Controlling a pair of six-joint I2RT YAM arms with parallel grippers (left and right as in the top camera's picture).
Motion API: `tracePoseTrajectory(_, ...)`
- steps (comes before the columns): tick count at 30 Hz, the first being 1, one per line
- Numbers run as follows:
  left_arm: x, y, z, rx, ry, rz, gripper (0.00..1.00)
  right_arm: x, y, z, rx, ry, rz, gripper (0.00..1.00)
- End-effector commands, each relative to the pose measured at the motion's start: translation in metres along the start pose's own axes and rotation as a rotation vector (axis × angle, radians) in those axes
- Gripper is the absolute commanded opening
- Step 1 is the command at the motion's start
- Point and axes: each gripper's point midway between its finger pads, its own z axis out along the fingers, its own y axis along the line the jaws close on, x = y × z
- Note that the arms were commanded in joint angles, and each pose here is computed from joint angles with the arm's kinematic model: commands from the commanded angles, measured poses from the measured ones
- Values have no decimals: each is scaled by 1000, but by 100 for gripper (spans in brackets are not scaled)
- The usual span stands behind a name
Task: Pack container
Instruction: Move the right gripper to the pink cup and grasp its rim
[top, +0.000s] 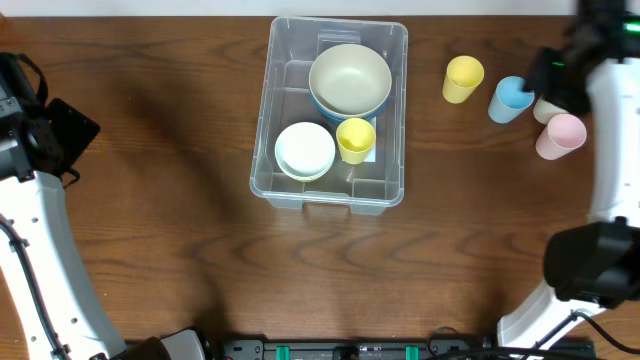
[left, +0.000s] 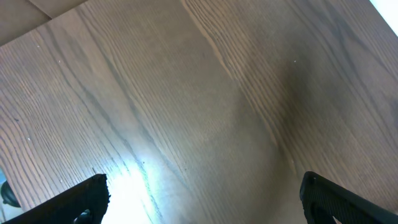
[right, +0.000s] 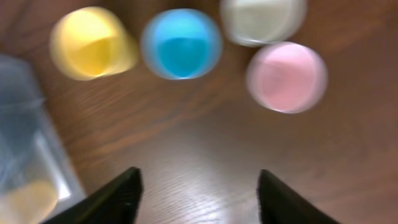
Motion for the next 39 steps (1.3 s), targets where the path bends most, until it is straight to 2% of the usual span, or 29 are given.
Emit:
tracePoseTrajectory(1,-4,2,-3,-8,-14,6,98,-4,-33,3,7,22,99,68)
tracePoseTrajectory(9,-5,2,-3,-8,-15,6,98,5,-88,45,67,80,230,74)
tracePoseTrajectory(17,-4,2,-3,-8,-14,6,98,27,-108,108,64,108,304,69)
tracePoseTrajectory(22,-4,2,-3,-8,-14,6,98,31,-110,137,26,73,326,64)
tracePoseTrajectory(28,-4,2,-3,-8,-14,6,98,25,-99,143,-37,48,330,58)
tracePoseTrajectory(39,-4,2,-3,-8,-14,6,98,15,-94,142,-77,17,313,56)
